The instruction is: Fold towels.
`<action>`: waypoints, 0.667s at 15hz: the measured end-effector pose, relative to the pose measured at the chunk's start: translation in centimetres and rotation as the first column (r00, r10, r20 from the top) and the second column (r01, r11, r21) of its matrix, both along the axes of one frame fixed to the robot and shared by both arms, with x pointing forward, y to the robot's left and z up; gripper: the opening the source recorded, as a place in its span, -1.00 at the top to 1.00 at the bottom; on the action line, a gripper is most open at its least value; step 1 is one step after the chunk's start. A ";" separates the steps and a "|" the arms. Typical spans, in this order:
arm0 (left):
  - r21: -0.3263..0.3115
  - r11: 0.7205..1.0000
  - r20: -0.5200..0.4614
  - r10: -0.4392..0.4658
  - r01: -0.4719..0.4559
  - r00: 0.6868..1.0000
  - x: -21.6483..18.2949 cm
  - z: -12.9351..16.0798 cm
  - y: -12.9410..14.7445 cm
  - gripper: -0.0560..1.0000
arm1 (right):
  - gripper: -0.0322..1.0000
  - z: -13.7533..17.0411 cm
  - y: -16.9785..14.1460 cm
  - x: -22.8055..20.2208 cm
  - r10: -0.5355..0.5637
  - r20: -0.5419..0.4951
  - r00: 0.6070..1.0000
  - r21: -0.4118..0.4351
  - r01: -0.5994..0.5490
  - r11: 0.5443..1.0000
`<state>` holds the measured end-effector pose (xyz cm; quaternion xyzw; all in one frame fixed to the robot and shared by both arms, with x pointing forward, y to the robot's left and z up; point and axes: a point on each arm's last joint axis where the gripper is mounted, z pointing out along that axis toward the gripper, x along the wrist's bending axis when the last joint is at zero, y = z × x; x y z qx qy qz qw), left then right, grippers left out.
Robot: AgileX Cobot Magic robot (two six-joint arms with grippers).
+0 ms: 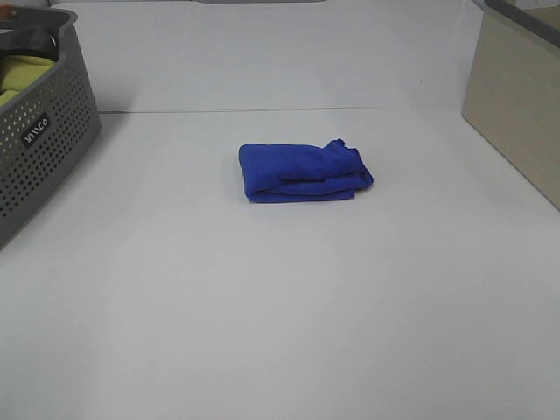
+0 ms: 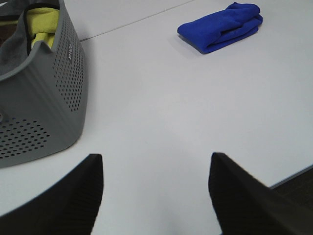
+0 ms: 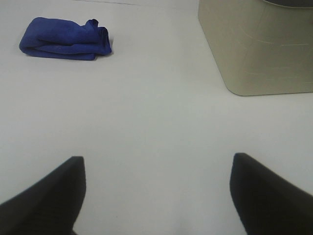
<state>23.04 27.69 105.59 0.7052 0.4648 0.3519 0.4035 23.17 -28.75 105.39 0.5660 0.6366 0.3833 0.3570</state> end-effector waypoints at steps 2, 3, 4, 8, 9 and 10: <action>0.000 1.000 0.000 0.000 0.000 1.000 0.0 0.0 0.0 -0.25 | -0.55 0.0 0.0 0.0 0.003 0.000 1.000 0.004 -0.003 1.000; 0.000 1.000 0.001 0.000 0.000 1.000 0.0 0.0 0.0 -0.25 | -0.55 0.0 0.1 0.0 0.004 0.000 1.000 0.006 -0.004 1.000; 0.000 1.000 0.001 0.000 0.000 1.000 0.0 0.0 0.0 -0.25 | -0.55 0.0 0.1 0.0 0.004 0.000 1.000 0.006 -0.004 1.000; 0.000 1.000 0.001 0.000 0.000 1.000 0.0 0.0 0.0 -0.25 | -0.55 0.0 0.1 0.0 0.004 0.000 1.000 0.006 -0.004 1.000; 0.000 1.000 0.001 0.000 0.000 1.000 0.0 0.0 0.0 -0.25 | -0.55 0.0 0.1 0.0 0.004 0.000 1.000 0.006 -0.004 1.000; 0.000 1.000 0.001 0.000 0.000 1.000 0.0 0.0 0.0 -0.25 | -0.55 0.0 0.1 0.0 0.004 0.000 1.000 0.006 -0.004 1.000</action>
